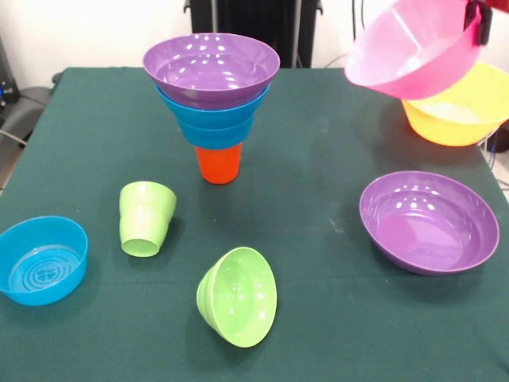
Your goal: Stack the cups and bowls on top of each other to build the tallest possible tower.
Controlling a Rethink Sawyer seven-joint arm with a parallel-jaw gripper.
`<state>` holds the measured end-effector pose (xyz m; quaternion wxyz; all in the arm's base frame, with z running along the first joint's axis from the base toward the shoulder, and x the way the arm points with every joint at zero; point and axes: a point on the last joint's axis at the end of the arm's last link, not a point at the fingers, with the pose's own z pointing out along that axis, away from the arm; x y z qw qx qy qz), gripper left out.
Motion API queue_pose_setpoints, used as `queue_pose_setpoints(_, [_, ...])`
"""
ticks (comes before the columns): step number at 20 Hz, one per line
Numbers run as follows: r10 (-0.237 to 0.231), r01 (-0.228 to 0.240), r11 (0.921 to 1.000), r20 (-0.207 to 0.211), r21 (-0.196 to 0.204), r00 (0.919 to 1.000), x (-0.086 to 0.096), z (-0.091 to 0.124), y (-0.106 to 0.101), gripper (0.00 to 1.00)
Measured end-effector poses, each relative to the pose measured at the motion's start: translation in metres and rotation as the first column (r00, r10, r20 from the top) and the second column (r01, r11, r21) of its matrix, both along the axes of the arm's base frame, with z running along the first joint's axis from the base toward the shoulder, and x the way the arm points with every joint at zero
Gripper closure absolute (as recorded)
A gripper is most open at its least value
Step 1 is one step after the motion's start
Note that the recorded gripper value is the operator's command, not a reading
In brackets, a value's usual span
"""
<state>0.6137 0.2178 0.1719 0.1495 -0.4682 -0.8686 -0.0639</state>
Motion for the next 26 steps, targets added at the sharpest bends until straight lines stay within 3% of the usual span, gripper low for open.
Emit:
queue_pose_setpoints(8, [0.038, -0.038, 0.9992, -0.026, -0.011, 0.999, 0.014, 0.048, -0.011, 1.0])
queue_pose_setpoints(11, [0.052, -0.053, 0.9977, -0.026, -0.042, 0.9983, 0.02, 0.069, -0.021, 1.0])
queue_pose_setpoints(14, [0.059, -0.06, 0.9963, -0.026, -0.061, 0.9979, 0.022, 0.072, -0.026, 1.0])
queue_pose_setpoints(15, [0.067, -0.069, 0.9938, -0.028, -0.087, 0.9974, 0.024, 0.074, -0.033, 1.0])
queue_pose_setpoints(21, [0.082, -0.085, 0.9852, -0.03, -0.149, 0.9962, 0.027, 0.071, -0.049, 1.0])
queue_pose_setpoints(25, [0.093, -0.1, 0.9741, -0.045, -0.203, 0.9946, 0.025, 0.066, -0.064, 1.0])
queue_pose_setpoints(26, [0.096, -0.106, 0.968, -0.055, -0.228, 0.9939, 0.022, 0.063, -0.072, 1.0])
